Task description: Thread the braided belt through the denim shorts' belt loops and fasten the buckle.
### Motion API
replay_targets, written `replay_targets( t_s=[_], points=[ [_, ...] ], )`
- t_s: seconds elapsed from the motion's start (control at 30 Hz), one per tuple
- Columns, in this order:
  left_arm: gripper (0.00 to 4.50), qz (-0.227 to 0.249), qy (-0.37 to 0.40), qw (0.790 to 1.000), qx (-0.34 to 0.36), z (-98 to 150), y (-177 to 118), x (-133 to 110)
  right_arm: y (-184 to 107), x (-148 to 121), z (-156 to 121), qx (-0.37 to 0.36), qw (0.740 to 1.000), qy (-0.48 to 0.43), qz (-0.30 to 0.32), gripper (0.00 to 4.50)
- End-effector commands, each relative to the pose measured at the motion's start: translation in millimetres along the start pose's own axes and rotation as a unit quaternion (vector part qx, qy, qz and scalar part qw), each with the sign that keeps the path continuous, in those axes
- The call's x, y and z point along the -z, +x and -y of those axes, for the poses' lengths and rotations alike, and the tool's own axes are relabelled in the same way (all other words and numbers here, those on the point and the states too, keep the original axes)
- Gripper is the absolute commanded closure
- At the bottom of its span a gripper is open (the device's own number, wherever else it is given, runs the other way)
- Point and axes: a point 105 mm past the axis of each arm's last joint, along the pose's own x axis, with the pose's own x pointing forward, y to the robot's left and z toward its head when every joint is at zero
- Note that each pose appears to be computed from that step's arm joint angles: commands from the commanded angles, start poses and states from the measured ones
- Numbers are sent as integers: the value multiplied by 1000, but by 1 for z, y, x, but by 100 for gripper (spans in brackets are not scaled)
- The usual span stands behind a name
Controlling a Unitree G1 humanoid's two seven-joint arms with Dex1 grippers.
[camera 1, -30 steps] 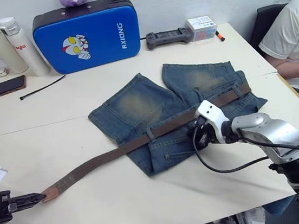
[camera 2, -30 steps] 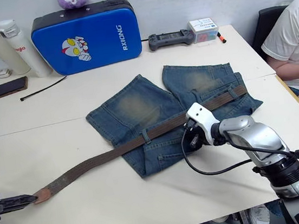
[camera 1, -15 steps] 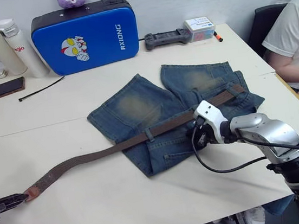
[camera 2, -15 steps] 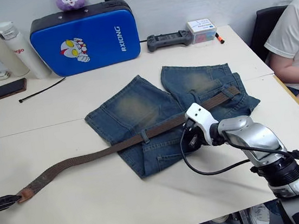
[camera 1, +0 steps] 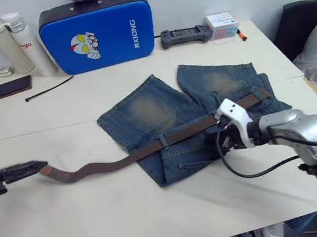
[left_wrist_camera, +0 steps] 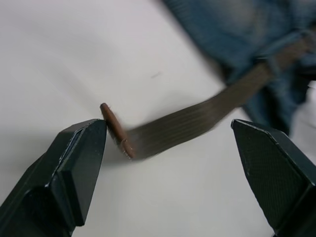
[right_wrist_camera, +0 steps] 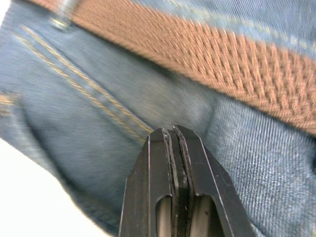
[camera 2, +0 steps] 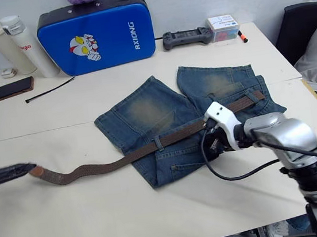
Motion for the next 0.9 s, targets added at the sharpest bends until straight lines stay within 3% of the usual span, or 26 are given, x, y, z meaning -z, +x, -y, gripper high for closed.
replay_targets(
  t_s=[0.03, 0.23, 0.3, 0.37, 0.53, 0.57, 0.7, 0.83, 0.9],
  points=[
    [4, -10, 95, 992, 82, 40, 19, -13, -20, -21, -10, -24, 999, -32, 34, 450],
    [4, -24, 293, 929, 226, 121, 81, -28, -49, -28, -12, -11, 998, -48, 42, 450],
    [0, -38, 328, 906, 266, 141, 99, -27, -58, -27, -14, -4, 998, -40, 40, 381],
    [0, -51, 337, 896, 284, 150, 118, -29, -65, -24, -17, 0, 999, -31, 39, 312],
    [0, -128, 417, 852, 288, 150, 156, -2, -78, -17, -25, 17, 999, -26, 29, 68],
    [0, -129, 407, 852, 302, 153, 169, 5, -82, -14, -29, 20, 999, -23, 24, 15],
    [0, -140, 418, 833, 333, 162, 206, 34, -94, -2, -36, 45, 999, -13, -6, 6],
    [0, -135, 418, 830, 345, 169, 230, 42, -105, 6, -40, 79, 996, -13, -27, 6],
    [0, -150, 450, 814, 335, 168, 245, 53, -115, 9, -43, 92, 995, -12, -35, 6]
  ],
)
